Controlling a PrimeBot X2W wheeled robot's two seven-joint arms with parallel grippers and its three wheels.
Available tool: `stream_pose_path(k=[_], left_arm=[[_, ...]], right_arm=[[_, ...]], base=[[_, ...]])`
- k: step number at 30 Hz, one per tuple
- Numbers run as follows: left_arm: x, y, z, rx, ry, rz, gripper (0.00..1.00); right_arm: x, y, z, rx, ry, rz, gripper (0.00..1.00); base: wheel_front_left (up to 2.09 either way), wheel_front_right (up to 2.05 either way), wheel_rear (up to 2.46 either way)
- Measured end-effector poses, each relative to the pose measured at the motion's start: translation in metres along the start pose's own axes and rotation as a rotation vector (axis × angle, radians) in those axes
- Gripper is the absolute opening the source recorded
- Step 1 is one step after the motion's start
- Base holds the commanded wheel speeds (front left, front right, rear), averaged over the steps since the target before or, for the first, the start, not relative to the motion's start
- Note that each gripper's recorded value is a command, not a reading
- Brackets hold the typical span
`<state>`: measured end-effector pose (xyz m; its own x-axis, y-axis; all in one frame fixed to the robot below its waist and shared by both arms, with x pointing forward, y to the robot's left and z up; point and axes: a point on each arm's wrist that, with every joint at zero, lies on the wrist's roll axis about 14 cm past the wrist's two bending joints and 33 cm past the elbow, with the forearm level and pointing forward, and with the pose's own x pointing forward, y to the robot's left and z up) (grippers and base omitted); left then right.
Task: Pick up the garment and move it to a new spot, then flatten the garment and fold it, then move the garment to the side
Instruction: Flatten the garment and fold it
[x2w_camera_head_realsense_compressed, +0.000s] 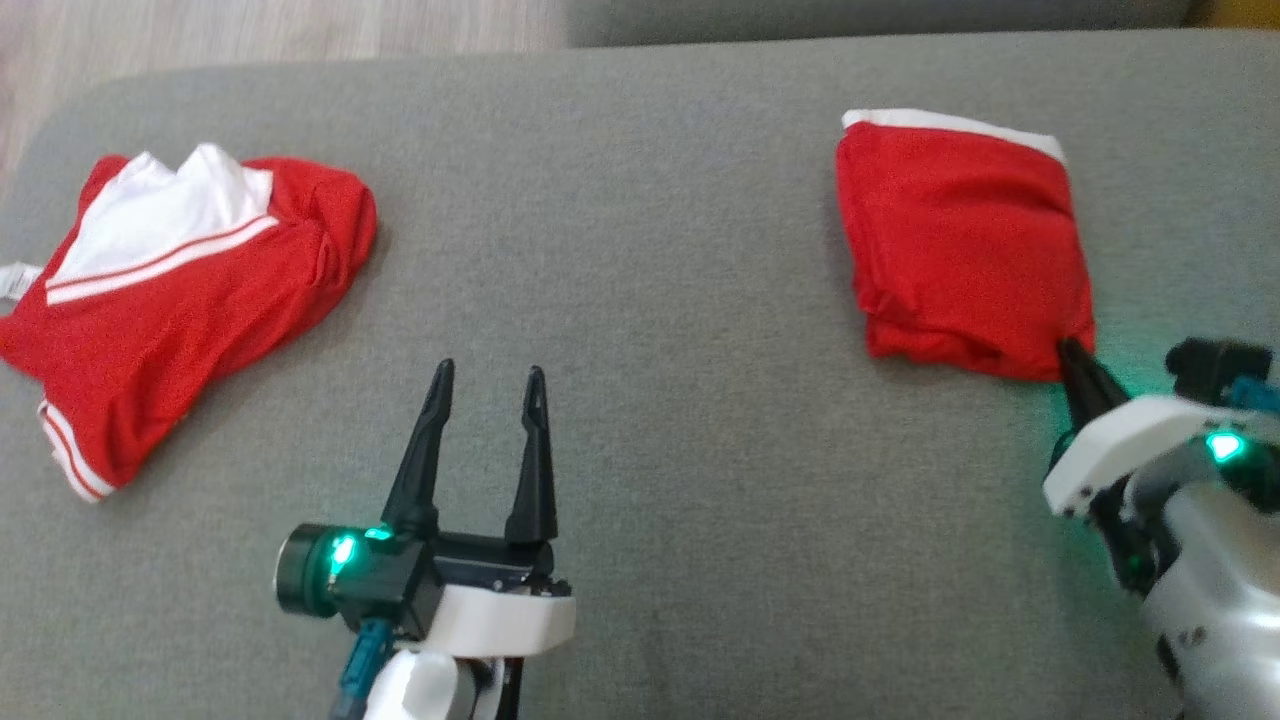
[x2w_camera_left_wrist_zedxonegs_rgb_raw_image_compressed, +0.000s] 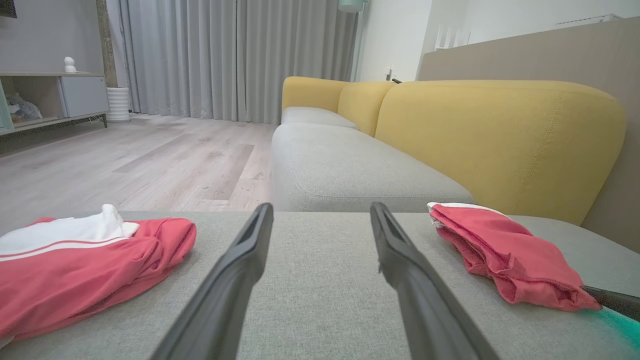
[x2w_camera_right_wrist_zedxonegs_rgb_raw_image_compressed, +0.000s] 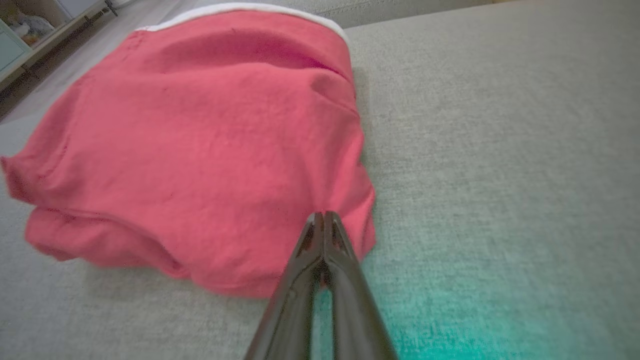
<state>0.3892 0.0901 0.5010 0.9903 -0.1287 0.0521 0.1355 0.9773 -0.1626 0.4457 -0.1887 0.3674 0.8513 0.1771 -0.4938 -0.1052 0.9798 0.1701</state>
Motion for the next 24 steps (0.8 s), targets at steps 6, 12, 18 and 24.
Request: stream_pose_path(k=[6, 12, 18, 24], left_arm=[[-0.008, 0.002, 0.012, 0.006, -0.032, 0.008, 1.0], [-0.031, 0.015, 0.009, 0.007, -0.018, 0.059, 1.0], [-0.055, 0.023, 0.003, 0.018, 0.006, 0.092, 1.0], [-0.058, 0.023, 0.012, 0.035, -0.023, 0.087, 1.0]], right_arm=[[-0.034, 0.003, -0.005, -0.015, -0.108, 0.01, 1.0], [-0.08, 0.028, 0.035, -0.008, -0.337, 0.075, 1.0], [-0.133, 0.031, 0.034, -0.001, -0.454, 0.046, 1.0], [-0.152, 0.033, 0.036, -0.038, -0.498, 0.034, 1.0]], base=[[0.0, 0.0, 0.0], [0.0, 0.0, 0.0], [0.0, 0.0, 0.0], [0.0, 0.0, 0.0]])
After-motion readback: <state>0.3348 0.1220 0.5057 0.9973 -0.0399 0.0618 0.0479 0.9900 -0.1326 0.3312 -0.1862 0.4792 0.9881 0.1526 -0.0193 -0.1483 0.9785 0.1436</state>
